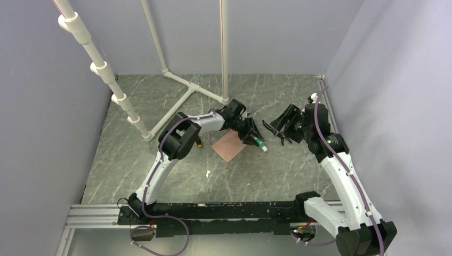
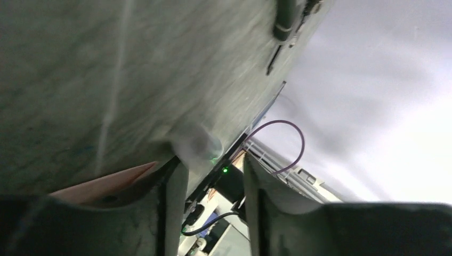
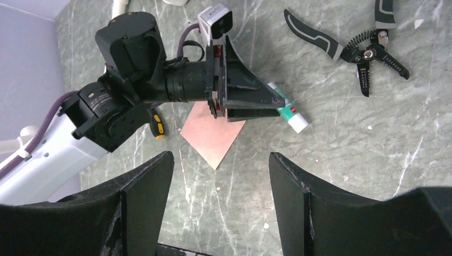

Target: Place the letter into the envelope and seal it

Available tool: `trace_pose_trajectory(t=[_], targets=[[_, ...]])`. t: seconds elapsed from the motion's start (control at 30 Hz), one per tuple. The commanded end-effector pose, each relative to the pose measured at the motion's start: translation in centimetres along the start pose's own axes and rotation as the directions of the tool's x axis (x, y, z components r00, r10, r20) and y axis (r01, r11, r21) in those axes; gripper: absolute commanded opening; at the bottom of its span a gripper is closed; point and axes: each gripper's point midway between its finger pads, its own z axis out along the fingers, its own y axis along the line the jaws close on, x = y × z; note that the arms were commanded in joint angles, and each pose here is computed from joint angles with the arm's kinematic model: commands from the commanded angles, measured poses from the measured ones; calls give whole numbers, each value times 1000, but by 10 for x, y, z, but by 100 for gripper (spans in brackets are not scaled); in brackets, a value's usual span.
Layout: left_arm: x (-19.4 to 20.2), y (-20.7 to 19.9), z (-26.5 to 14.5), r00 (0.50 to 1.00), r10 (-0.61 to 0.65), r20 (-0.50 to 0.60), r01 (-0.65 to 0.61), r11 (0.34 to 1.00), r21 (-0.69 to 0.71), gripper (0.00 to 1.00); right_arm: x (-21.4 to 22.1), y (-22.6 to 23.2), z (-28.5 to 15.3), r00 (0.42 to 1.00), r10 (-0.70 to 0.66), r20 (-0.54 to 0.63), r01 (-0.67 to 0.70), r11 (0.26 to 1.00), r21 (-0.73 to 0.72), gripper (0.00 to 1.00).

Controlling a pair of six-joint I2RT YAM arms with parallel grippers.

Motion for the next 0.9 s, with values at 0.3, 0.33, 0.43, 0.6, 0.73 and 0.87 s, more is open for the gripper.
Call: trace_pose_trajectory(t=[0.3,0.33,0.43,0.6,0.73,0.87], targets=[[-2,-35,-15,996,78,50,-80,996,41,71,-10,0,-22,998,-64,24,64,998,27,70],[0,-41,-19,992,111,60,-114,992,47,71,-12,0,-24,998,-64,27,63,997,35,70],[9,-63,-40,958,259,120,-262,965,13,73,-17,-1,-33,997,-56,51,53,997,56,70],[35,-89,-96,848,476,233,-455,879,-138,77,-32,-3,-46,991,-70,114,59,994,97,71],[60,-79,-158,763,573,298,-481,812,-331,89,-40,-19,-55,989,-72,131,44,977,210,94],[82,-57,-226,682,619,389,-410,765,-497,93,-41,-39,-63,994,-58,96,20,935,355,100]])
